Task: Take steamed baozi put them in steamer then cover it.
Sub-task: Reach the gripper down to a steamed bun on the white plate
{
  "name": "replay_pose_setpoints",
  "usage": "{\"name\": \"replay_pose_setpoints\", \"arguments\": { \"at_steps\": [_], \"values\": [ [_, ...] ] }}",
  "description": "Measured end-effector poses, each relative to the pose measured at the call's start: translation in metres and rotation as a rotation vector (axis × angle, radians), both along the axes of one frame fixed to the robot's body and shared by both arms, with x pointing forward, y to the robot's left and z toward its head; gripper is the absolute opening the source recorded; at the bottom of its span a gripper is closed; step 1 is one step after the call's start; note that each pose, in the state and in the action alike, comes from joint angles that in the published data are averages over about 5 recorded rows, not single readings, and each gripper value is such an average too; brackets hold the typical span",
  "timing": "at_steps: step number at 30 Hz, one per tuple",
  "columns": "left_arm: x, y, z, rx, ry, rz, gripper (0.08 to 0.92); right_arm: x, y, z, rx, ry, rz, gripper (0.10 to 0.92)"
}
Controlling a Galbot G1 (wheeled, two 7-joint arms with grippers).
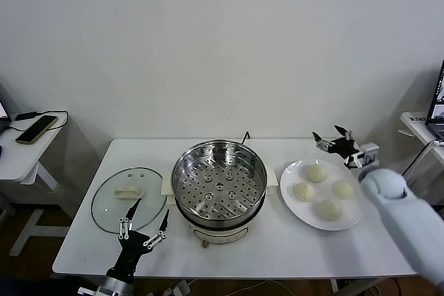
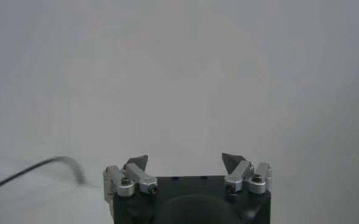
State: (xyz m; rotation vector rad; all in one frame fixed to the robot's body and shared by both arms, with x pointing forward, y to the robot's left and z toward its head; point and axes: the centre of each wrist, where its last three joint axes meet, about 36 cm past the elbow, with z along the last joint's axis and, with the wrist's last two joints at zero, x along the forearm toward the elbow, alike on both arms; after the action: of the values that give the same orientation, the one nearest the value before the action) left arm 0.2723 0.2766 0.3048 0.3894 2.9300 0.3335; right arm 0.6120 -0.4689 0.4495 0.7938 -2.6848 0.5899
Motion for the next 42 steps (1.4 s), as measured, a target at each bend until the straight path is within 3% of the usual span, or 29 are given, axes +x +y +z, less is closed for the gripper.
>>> {"name": "replay_pose_setpoints", "arguments": {
  "at_steps": [9,19,27,38,42],
  "values": [
    [0.0,-0.001,0.002,-0.003,-0.003,0.006,0.823,0.049,-0.009,0.047,-0.385,0.261,0.406,0.823],
    [-0.003,-0.002,0.004,-0.006,-0.006,0.011,0.823,0.084,0.012,0.059,-0.709,0.437,0.551,0.823],
    [-0.005,-0.003,0.003,-0.01,-0.006,0.013,0.823,0.102,0.033,0.045,-0.834,0.505,0.58,0.823],
    [-0.005,-0.004,0.002,-0.012,-0.007,0.013,0.823,0.112,0.048,0.023,-0.903,0.545,0.58,0.822],
    [-0.005,-0.004,0.001,-0.013,-0.007,0.015,0.823,0.113,0.05,0.02,-0.915,0.54,0.576,0.767]
  ]
}}
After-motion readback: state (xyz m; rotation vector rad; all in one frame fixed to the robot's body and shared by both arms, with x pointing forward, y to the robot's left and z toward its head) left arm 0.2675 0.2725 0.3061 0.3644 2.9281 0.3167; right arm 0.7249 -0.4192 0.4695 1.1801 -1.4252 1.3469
